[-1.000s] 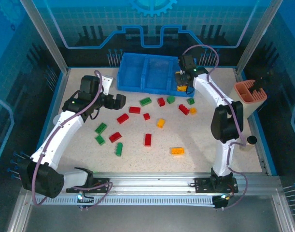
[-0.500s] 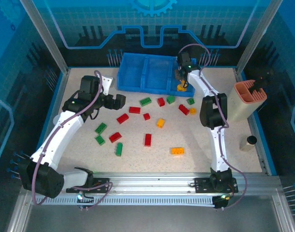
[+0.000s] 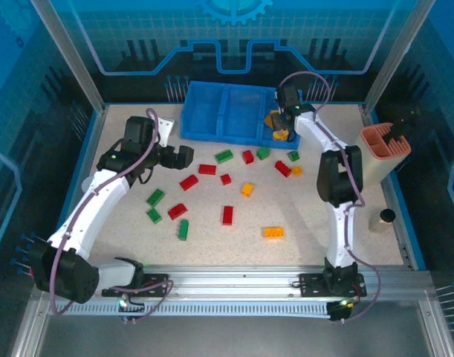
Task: Sort the legos into containers by color
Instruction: Place the lego in the container, then pick up the lego from the middle-right of the table.
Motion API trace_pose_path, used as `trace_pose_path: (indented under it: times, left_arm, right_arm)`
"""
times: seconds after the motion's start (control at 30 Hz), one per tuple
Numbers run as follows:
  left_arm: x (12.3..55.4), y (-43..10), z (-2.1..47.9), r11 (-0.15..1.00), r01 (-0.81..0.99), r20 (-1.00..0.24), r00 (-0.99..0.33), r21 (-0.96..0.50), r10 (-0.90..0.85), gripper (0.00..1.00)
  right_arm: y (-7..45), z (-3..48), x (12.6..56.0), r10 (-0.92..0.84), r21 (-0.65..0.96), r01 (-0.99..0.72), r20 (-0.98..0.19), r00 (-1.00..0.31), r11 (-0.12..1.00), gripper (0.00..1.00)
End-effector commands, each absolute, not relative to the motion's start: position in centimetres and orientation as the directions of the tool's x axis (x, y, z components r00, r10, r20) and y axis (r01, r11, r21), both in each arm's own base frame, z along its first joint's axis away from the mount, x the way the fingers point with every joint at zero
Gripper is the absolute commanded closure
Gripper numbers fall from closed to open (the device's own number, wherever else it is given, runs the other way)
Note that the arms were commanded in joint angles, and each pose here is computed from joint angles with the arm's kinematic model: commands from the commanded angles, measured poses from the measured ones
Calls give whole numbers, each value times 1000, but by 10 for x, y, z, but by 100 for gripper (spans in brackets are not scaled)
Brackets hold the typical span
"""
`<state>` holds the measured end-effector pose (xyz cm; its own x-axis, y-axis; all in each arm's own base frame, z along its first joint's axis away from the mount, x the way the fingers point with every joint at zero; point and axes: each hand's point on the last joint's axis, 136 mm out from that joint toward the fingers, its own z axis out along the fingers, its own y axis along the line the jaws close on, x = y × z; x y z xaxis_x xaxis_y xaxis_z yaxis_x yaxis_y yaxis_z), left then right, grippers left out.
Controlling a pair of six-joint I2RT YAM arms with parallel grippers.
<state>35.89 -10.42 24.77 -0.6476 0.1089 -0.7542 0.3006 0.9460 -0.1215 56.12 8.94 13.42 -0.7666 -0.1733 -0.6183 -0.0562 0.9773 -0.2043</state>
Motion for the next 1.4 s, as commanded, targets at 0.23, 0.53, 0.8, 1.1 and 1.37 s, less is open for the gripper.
trace_pose_path:
  times: [0.23, 0.53, 0.8, 1.1, 1.37]
  left_arm:
    - [355, -107, 251, 937, 323, -754, -646, -130, 118, 1]
    - [354, -107, 251, 938, 320, -753, -647, -129, 117, 1]
    - [353, -107, 244, 940, 322, -737, -662, -111, 140, 1]
    - [351, -106, 245, 940, 325, -741, -656, -102, 146, 1]
    - [351, -105, 245, 943, 320, -743, -653, -94, 148, 1]
  right_arm:
    - [79, 163, 455, -143, -126, -80, -641, -754, 989, 40]
    - [55, 123, 408, -122, -116, -69, -545, -830, 991, 37]
    - [46, 78, 401, -163, -118, -124, -417, -894, 985, 22]
    - [36, 48, 406, -159, -122, -123, -352, -922, 985, 31]
    - [31, 35, 414, -172, -155, -127, -321, -931, 980, 31]
